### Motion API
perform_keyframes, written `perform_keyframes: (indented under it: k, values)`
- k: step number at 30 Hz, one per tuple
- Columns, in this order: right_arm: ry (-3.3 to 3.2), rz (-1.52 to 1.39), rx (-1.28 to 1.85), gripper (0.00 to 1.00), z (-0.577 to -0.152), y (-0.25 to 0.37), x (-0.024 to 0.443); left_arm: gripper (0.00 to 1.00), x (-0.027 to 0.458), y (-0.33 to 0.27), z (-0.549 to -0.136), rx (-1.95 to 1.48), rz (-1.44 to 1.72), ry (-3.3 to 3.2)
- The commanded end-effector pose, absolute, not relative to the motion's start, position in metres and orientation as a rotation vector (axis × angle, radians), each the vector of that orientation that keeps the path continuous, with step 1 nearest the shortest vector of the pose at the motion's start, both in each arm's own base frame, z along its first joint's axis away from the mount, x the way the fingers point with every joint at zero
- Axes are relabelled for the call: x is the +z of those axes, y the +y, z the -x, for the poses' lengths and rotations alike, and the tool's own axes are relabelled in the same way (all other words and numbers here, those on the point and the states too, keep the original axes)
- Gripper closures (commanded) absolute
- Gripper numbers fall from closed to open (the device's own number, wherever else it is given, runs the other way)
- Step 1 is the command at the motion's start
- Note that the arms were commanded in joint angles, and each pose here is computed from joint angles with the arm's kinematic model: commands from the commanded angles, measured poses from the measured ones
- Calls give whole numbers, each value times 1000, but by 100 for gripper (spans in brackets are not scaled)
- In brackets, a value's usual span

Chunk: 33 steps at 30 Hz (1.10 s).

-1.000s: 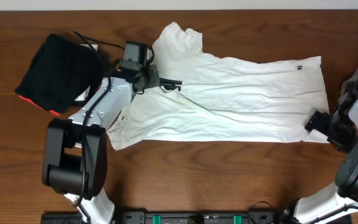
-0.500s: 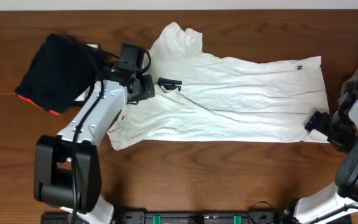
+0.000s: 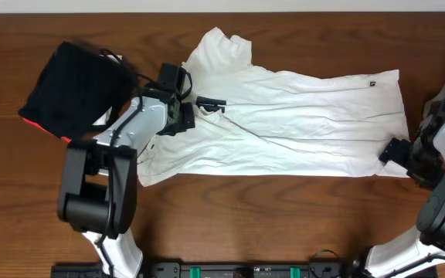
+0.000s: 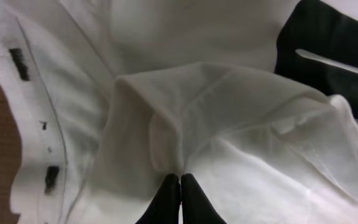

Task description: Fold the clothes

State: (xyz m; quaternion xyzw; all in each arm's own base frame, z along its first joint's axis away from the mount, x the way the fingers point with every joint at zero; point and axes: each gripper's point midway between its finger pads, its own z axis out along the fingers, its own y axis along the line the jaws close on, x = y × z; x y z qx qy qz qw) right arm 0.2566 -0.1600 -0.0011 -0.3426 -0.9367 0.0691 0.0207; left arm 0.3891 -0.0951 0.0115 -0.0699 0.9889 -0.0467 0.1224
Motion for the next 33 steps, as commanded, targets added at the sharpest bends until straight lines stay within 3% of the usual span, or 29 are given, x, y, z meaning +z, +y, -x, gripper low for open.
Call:
perform_keyframes:
  k: [1,23,28,33]
  values:
    - [-2811,1007,125,1,-237,-138,-35,94,1,-91,-388,-104,198,2901]
    - [-2811,1007,125,1,-237,-138,-35,91,13,-73,-441,46,234,2660]
    - [-2811,1007,125,1,-237,-138,-35,83,31,-72,-456,58,244,2598]
    - [-2811,1007,125,1,-237,-138,-35,83,70,-83,-457,-12,222,2553]
